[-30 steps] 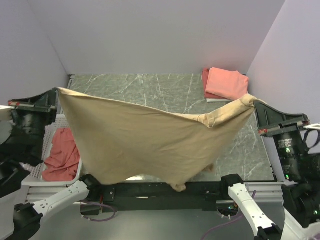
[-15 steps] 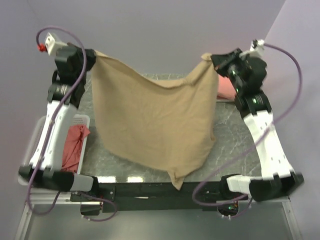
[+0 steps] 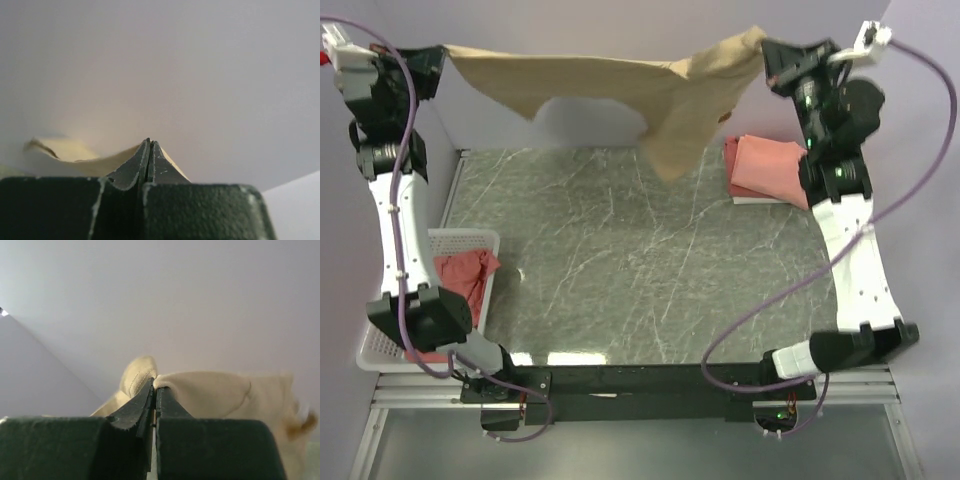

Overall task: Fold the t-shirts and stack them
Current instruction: Flatten the tshirt out, then fold the tshirt

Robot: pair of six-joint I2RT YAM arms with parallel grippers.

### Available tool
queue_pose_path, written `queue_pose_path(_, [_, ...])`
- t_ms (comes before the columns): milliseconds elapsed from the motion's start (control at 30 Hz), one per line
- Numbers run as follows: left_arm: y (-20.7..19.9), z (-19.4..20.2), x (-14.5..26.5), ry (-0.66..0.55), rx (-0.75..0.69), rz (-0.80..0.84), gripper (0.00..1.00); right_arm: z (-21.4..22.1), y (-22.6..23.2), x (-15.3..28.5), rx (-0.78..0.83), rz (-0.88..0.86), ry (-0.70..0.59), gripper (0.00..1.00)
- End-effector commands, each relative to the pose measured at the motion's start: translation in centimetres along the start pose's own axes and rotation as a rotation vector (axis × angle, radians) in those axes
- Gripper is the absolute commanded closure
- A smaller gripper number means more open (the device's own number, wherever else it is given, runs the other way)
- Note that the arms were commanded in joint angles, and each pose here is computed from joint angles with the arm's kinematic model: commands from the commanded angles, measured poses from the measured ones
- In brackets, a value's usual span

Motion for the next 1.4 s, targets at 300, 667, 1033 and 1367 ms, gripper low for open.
queue_pose_path(300, [13.8, 16.8, 13.9, 0.349, 0.188, -0.322, 0.99, 15.9, -16.2, 16.8, -0.194, 0.378, 0.262, 1.00])
queue_pose_path(667, [22.3, 25.5, 24.7, 0.513, 0.175, -0.678, 0.99, 26.5, -25.1, 31.7, -0.366, 0.702, 0.499, 0.69])
queue_pose_path(1033, [22.1, 25.3, 25.9, 0.526, 0.128, -0.699, 0.99, 22.3, -23.8, 32.2, -0.178, 0.828, 0.441, 0.26])
queue_pose_path(1367, [22.0, 25.1, 27.1, 0.535, 0.106, -0.749, 0.99, 23.6, -23.7, 34.8, -0.204, 0.832, 0.538, 0.34])
Point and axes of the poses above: each gripper's point midway between its finger pads, its own x axis back along the fingers, its own y axis along the line the jaws close on, z = x × y, the point moved 6 cm from there along x, back along the fingers, and after that the axes turned 9 degrees about -x, right-handed, at the moved point
